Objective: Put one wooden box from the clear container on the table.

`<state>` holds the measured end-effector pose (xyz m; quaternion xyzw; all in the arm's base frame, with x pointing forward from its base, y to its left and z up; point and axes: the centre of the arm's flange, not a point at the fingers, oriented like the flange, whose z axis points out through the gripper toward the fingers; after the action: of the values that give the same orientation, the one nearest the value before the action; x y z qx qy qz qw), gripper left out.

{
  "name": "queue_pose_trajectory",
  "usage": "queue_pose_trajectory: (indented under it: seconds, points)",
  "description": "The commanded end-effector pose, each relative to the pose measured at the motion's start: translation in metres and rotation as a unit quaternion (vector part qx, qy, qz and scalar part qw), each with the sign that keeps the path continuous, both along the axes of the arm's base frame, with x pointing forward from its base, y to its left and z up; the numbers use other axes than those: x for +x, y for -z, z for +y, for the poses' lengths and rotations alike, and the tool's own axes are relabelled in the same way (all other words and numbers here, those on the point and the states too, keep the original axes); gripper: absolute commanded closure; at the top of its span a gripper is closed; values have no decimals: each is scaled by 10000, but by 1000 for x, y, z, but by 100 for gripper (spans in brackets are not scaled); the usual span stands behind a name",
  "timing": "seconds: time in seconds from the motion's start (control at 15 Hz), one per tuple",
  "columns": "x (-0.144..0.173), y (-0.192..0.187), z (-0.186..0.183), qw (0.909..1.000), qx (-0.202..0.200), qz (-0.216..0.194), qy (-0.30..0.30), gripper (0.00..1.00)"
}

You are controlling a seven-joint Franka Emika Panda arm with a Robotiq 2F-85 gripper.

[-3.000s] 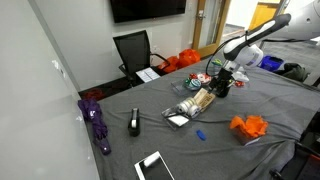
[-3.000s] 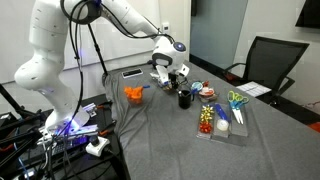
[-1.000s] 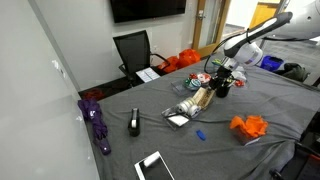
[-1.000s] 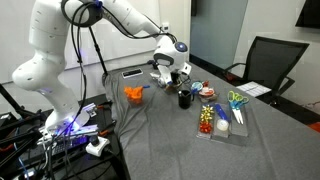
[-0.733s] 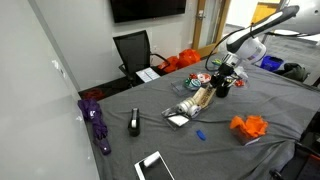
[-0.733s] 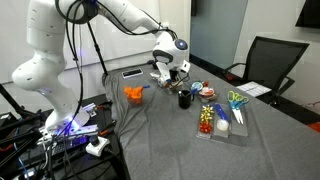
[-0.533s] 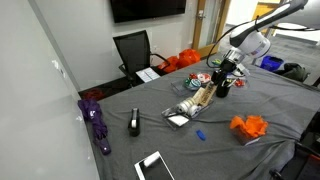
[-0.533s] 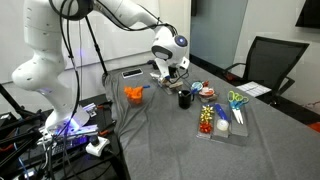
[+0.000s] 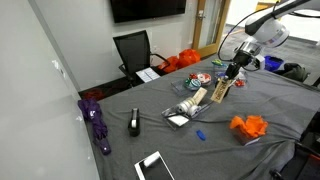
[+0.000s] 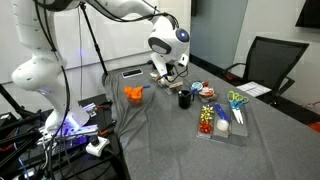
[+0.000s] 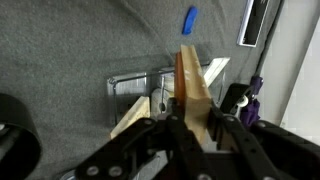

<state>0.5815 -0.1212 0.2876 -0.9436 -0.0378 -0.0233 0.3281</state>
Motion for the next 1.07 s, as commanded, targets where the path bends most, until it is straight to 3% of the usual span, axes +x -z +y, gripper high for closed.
queue_pose_trajectory:
  seconds: [0.0, 1.0]
  points:
    - [-35, 1, -26, 9999, 77, -91, -54, 93]
    - [-80, 66, -62, 9988, -439, -40, 226, 93]
